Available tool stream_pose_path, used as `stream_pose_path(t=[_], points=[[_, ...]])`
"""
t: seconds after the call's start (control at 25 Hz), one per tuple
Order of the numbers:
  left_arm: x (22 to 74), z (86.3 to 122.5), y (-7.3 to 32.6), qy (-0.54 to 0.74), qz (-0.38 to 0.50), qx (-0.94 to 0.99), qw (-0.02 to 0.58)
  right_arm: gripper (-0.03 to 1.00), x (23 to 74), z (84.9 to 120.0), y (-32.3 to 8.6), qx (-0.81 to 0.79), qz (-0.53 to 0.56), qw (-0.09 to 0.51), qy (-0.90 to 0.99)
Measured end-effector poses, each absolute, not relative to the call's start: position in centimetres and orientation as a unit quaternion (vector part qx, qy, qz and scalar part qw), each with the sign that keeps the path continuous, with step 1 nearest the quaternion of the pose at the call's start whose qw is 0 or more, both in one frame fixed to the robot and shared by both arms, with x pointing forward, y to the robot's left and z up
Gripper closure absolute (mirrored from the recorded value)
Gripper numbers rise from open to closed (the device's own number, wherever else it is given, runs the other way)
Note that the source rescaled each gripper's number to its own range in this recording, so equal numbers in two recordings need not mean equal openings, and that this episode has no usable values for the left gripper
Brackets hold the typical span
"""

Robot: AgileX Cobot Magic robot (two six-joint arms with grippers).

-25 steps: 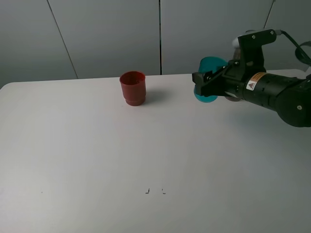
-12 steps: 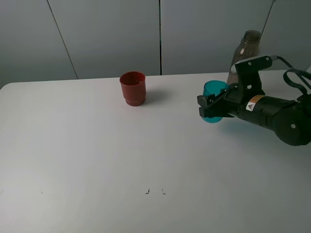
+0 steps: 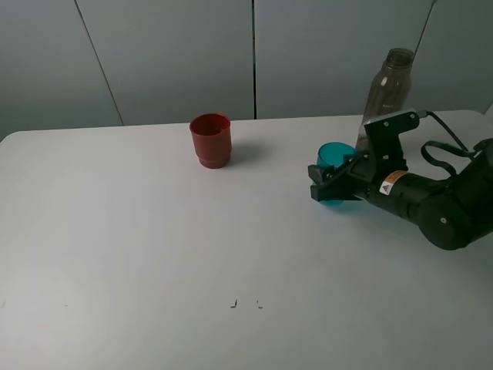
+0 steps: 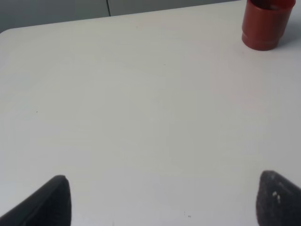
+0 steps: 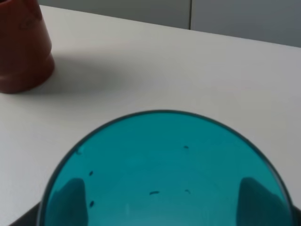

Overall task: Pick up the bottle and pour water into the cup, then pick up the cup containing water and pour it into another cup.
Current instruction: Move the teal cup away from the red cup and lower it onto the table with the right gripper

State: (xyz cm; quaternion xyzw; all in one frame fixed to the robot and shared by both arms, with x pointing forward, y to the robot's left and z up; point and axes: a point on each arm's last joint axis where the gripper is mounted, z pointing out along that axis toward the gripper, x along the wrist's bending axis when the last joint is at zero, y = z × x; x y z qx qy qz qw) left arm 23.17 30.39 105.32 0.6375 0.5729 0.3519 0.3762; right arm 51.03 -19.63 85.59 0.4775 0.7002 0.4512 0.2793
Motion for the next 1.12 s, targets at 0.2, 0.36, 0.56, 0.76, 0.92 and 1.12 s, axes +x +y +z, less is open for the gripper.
stream_pose_path(t=[0.2, 0.36, 0.56, 0.76, 0.92, 1.12], points=[[23.2, 105.3, 30.4, 0.573, 0.352, 0.638, 0.376, 0.85, 51.3, 85.4, -19.5, 0.473, 0.450, 0.283, 0.703], [23.2, 105.3, 30.4, 0.573, 0.352, 0.638, 0.376, 0.85, 52.0, 85.0, -19.3, 0.470, 0.451, 0.285, 0.703], [23.2, 105.3, 30.4, 0.573, 0.352, 0.638, 0.376, 0.85, 52.7, 84.7, -19.0, 0.464, 0.449, 0.289, 0.707], [23.2, 105.3, 30.4, 0.573, 0.352, 0.638, 0.376, 0.85, 53.0, 84.2, -18.9, 0.460, 0.442, 0.289, 0.713], [23.2, 105.3, 30.4, 0.573, 0.352, 0.638, 0.376, 0.85, 53.1, 84.2, -18.9, 0.459, 0.442, 0.290, 0.714], [23.2, 105.3, 30.4, 0.573, 0.352, 0.638, 0.376, 0.51, 53.1, 84.2, -18.9, 0.460, 0.440, 0.288, 0.715]])
